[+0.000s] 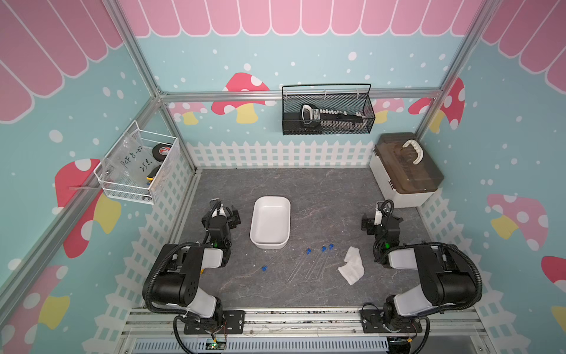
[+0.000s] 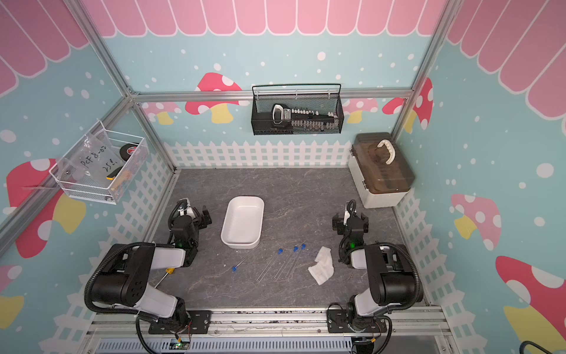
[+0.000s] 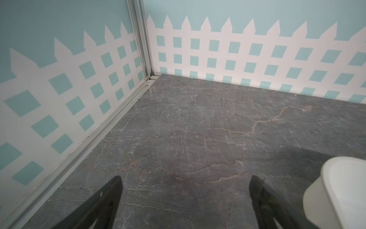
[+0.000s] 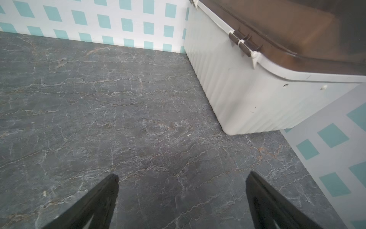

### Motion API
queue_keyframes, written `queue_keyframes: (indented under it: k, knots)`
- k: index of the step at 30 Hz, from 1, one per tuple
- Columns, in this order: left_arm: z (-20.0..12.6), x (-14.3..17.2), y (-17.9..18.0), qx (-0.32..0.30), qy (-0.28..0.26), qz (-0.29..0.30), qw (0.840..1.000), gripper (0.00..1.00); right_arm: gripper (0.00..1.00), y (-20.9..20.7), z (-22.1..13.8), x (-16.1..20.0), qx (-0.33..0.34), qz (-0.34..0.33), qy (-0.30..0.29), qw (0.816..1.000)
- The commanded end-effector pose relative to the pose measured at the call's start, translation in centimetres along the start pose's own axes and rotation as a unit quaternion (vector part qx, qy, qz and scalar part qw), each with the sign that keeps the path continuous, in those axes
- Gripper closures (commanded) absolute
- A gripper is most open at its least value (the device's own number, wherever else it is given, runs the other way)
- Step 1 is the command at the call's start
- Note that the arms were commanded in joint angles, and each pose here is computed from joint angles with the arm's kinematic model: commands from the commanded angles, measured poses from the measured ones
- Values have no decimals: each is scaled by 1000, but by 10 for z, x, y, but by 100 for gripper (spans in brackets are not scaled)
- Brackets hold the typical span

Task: Wipe the exteriors of test tubes
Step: Pick up the cleaning item at the center of the board.

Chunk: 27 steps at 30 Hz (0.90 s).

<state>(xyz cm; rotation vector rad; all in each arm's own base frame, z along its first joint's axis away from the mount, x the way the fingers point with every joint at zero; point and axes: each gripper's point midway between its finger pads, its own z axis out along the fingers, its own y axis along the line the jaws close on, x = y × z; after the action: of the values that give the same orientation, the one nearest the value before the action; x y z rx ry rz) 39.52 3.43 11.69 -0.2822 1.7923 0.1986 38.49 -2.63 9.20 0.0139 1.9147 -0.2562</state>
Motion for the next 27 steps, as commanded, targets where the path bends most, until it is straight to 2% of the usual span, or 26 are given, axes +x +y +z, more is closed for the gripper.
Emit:
queue_keyframes:
  k: [1,15,19,27]
  knots:
    - [1,-2,-3,7,-2,5,1000,0,1,-1,3,-9,-1,-3,-12,1000]
    - [1,-3,-3,6,-2,6,1000,0,1,0,3,-8,-1,-3,-12,1000]
    - [-1,-1,-16,35,-2,22,999,0,1,-1,3,-8,-1,-2,-10,1000]
    - [2,-1,-12,40,6,11,999,0,1,-1,2,-8,-1,-3,-11,1000]
